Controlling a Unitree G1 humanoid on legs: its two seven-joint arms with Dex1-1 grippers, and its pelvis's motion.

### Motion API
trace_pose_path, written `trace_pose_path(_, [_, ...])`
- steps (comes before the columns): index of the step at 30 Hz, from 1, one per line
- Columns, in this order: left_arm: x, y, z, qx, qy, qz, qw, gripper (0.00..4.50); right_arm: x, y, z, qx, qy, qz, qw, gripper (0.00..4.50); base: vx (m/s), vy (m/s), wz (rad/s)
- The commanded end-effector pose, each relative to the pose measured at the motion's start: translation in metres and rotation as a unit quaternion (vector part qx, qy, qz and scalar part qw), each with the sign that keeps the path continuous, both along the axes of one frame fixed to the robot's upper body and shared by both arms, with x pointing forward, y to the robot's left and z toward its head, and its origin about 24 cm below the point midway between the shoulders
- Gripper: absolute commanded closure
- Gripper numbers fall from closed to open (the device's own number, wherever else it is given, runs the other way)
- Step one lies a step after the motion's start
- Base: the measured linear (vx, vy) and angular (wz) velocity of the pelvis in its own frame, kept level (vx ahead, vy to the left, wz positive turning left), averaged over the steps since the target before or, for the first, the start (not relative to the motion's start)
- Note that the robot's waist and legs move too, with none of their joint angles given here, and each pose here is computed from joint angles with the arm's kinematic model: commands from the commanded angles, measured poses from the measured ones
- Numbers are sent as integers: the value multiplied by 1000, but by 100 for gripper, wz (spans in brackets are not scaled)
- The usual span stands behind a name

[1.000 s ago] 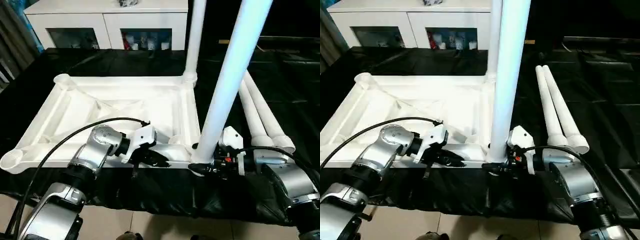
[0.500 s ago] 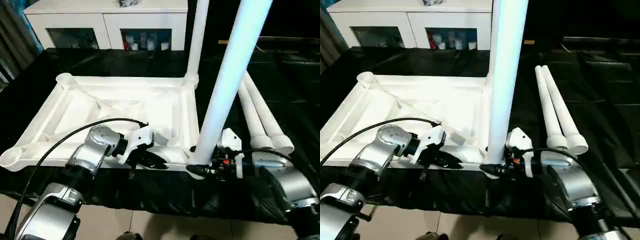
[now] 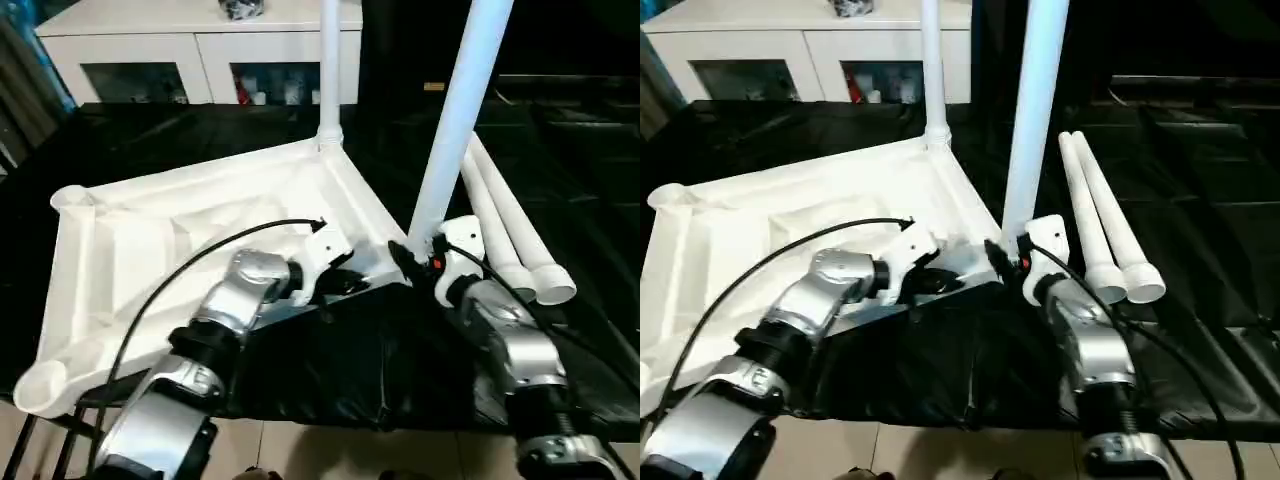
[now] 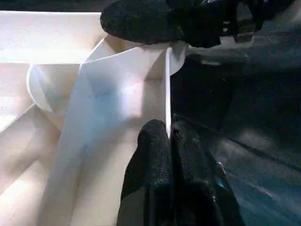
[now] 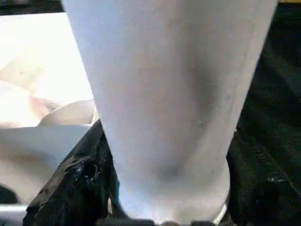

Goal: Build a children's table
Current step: Rotate leg to tighten

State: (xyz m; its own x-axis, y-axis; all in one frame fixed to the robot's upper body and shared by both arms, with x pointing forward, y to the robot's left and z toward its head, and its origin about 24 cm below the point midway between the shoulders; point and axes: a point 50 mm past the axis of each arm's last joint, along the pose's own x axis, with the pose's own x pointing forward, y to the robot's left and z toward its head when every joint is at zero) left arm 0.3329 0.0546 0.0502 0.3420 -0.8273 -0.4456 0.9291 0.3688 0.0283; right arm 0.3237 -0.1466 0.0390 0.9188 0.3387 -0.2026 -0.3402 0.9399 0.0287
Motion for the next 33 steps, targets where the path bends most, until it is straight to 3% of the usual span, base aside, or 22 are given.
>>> trace_pose_path(1, [-13, -46, 1, -30, 6, -42, 999, 450, -9, 62, -8, 26, 17, 104, 994, 122, 0, 0, 0])
trace_pose_path(7, [-15, -44, 1, -35, 6, -52, 998, 450, -8, 64, -4, 36, 3, 115, 993, 64, 0, 0, 0])
trace_pose_path(11, [-14, -32, 2, -37, 3, -68, 997, 450, -11, 56, -2, 13, -10, 149, 989, 29, 0, 0, 0])
trace_pose_path(17, [-17, -11, 2, -32, 7, -113, 993, 450, -20, 37, 1, -4, -14, 227, 974, 29, 0, 0, 0])
trace_pose_path(19, [-20, -3, 3, -34, 8, -144, 989, 450, -26, 29, 2, -15, -11, 271, 962, 29, 0, 0, 0])
trace_pose_path(20, [-23, 4, 4, -34, 13, -172, 984, 450, -34, 21, 2, -25, -3, 314, 949, 29, 0, 0, 0])
trace_pose_path(27, [-29, 20, 5, -18, 24, -222, 974, 450, -48, 6, 7, -33, 23, 394, 918, 29, 0, 0, 0])
trace_pose_path(28, [-31, 25, 5, -13, 28, -237, 971, 450, -52, 2, 7, -39, 35, 417, 907, 29, 0, 0, 0])
trace_pose_path(33, [-37, 35, 6, -4, 42, -272, 961, 450, -58, -4, 10, -37, 58, 457, 887, 70, 0, 0, 0])
